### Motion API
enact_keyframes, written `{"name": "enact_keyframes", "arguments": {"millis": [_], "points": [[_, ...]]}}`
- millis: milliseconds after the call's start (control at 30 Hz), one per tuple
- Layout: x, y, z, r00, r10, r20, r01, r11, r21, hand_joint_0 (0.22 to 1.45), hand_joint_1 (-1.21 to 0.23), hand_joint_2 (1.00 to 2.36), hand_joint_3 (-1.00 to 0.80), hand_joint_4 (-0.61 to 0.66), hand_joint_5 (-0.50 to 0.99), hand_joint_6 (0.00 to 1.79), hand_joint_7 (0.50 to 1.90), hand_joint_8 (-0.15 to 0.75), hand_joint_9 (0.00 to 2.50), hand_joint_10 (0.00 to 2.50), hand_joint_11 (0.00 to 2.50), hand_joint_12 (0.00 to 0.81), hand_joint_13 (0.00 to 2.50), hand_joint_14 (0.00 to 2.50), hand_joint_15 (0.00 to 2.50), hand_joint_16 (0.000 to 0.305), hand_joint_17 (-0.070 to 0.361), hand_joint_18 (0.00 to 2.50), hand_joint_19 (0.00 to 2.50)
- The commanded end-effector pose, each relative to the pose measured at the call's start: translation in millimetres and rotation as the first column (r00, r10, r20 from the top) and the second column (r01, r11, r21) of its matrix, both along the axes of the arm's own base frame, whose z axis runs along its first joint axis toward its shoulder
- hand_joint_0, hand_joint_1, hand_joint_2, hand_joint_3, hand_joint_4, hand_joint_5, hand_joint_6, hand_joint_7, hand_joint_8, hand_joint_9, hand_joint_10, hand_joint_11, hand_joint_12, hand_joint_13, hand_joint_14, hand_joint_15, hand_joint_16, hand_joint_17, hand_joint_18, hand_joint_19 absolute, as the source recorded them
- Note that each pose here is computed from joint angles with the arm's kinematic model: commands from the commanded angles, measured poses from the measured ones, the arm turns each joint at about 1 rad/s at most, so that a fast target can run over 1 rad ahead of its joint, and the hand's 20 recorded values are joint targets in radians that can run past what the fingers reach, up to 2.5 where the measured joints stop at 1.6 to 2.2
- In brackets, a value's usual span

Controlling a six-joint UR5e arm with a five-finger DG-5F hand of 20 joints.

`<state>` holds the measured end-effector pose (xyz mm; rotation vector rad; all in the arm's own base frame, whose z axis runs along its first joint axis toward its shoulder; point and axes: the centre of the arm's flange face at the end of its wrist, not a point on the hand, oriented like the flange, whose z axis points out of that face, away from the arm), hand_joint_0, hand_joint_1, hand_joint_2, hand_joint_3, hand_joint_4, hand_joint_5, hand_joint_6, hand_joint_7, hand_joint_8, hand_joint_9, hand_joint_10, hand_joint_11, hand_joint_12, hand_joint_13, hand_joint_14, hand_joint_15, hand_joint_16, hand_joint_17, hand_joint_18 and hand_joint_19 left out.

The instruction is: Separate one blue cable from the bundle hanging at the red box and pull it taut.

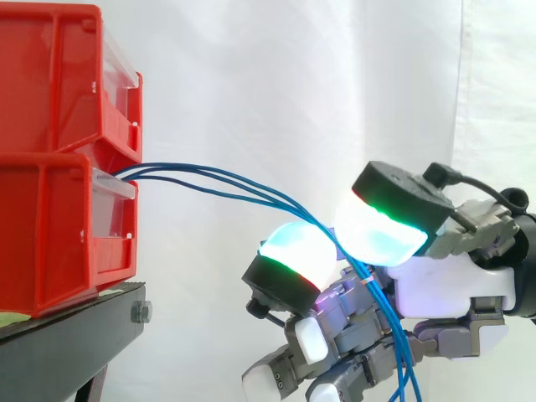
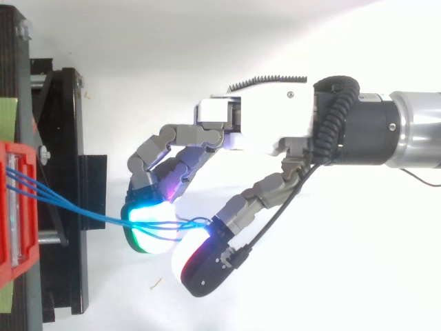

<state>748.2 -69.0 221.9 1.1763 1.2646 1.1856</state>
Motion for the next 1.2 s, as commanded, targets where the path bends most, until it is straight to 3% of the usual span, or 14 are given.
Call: {"name": "enact_keyframes", "arguments": {"millis": [0, 167, 267, 400, 567, 700, 833, 1000, 1167], "points": [[-0.2, -0.4, -0.1, 1.0000, 0.000, -0.002, 0.000, 1.0000, 0.000, 0.51, -0.78, 1.00, -0.50, 0.13, -0.14, 0.87, 1.14, 0.308, 0.89, 0.01, 0.62, 0.350, 0.59, 0.01, 0.25, 0.046, 0.104, 0.79, 0.35], [0.2, -0.3, 0.6, 1.0000, 0.001, 0.000, -0.001, 1.0000, 0.000, 0.48, -0.59, 1.00, -0.50, 0.14, -0.13, 0.82, 1.04, 0.322, 0.90, 0.01, 0.58, 0.365, 0.60, 0.01, 0.25, 0.048, 0.109, 0.78, 0.38], [-0.3, -1.4, -0.2, 1.0000, 0.000, -0.002, 0.000, 1.0000, 0.000, 0.60, -0.53, 1.00, -0.50, 0.11, -0.13, 0.80, 1.12, 0.302, 0.89, 0.01, 0.58, 0.336, 0.58, 0.01, 0.26, 0.043, 0.097, 0.72, 0.44], [0.1, -1.4, 0.6, 1.0000, 0.000, 0.000, 0.000, 1.0000, 0.000, 0.61, -0.57, 1.01, -0.41, 0.10, -0.14, 0.81, 1.14, 0.305, 0.89, 0.01, 0.59, 0.338, 0.57, 0.01, 0.28, 0.043, 0.097, 0.70, 0.45], [-0.3, -1.6, -0.1, 1.0000, -0.002, -0.002, 0.002, 1.0000, 0.000, 0.60, -0.68, 1.01, -0.27, 0.13, -0.16, 0.83, 1.07, 0.326, 0.85, 0.01, 0.57, 0.371, 0.58, 0.01, 0.27, 0.049, 0.111, 0.73, 0.40], [-0.3, -1.7, -0.1, 1.0000, -0.003, -0.002, 0.003, 1.0000, 0.000, 0.63, -0.80, 1.01, -0.28, 0.13, -0.19, 0.85, 1.06, 0.299, 0.79, 0.02, 0.59, 0.356, 0.56, 0.01, 0.27, 0.046, 0.103, 0.71, 0.40], [-0.2, -0.7, -0.1, 1.0000, -0.003, -0.002, 0.003, 1.0000, 0.000, 0.75, -0.91, 1.01, -0.36, 0.13, -0.21, 0.87, 1.00, 0.286, 0.74, 0.01, 0.59, 0.345, 0.56, 0.01, 0.24, 0.044, 0.099, 0.73, 0.33], [-0.3, -0.8, -0.3, 1.0000, -0.003, -0.003, 0.003, 1.0000, 0.000, 0.82, -0.93, 1.01, -0.39, 0.12, -0.21, 0.89, 1.02, 0.276, 0.76, 0.01, 0.60, 0.340, 0.57, 0.01, 0.23, 0.043, 0.097, 0.75, 0.33], [-0.2, 0.4, -0.3, 1.0000, -0.002, -0.003, 0.002, 1.0000, 0.000, 0.87, -0.91, 1.01, -0.37, 0.01, -0.20, 0.91, 1.02, 0.266, 0.76, 0.01, 0.60, 0.332, 0.56, 0.01, 0.25, 0.043, 0.096, 0.70, 0.37]]}}
